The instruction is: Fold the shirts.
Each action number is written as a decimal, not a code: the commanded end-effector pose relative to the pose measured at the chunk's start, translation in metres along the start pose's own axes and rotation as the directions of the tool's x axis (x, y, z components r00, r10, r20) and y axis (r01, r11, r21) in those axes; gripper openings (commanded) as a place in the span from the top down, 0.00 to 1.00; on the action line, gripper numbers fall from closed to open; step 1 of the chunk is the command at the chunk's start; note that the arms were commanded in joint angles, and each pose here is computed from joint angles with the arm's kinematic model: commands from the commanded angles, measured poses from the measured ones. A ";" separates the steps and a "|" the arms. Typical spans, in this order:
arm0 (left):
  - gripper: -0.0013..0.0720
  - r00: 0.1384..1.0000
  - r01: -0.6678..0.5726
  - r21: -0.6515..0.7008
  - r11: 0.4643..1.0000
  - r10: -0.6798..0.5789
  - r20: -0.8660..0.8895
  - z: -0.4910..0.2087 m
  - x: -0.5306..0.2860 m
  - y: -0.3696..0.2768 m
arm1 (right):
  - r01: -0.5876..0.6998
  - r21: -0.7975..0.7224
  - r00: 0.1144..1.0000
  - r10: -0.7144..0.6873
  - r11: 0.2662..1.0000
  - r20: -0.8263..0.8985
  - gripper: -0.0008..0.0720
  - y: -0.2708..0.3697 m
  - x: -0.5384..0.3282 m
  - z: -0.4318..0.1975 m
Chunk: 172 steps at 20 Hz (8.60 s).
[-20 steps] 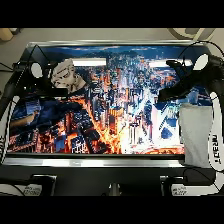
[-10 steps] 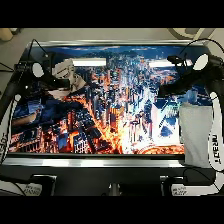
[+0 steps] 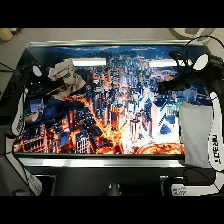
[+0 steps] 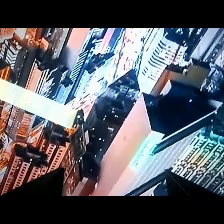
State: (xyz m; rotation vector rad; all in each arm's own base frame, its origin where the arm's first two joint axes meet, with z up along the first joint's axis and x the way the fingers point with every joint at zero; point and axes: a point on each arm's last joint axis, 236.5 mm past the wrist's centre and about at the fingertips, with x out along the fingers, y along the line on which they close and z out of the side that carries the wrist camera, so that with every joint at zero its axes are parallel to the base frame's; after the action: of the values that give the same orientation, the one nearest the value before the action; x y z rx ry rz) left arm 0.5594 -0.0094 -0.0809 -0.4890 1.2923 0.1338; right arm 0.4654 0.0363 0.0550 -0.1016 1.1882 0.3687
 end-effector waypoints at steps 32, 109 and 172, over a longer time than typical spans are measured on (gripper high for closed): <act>0.00 0.876 0.481 0.637 0.602 -0.357 -0.324 -0.314 -0.151 -0.245 | 0.123 -0.190 0.992 -0.115 0.974 0.052 0.22 0.051 -0.209 -0.057; 0.95 0.964 0.016 0.519 0.855 -0.151 0.218 -0.218 -0.134 -0.051 | -0.317 0.094 0.916 0.330 0.944 -0.228 0.25 0.005 0.011 -0.092; 0.29 0.997 -0.075 0.254 0.964 0.074 0.013 -0.144 -0.092 0.004 | -0.301 0.041 0.919 0.278 0.953 0.280 0.28 -0.011 0.011 0.097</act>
State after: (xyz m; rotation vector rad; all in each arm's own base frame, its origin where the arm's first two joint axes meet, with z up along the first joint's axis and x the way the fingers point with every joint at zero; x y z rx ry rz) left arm 0.3870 -0.0543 -0.0301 -0.1744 1.3051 0.0489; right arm 0.5781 0.0477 0.0846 0.2819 0.8997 0.4755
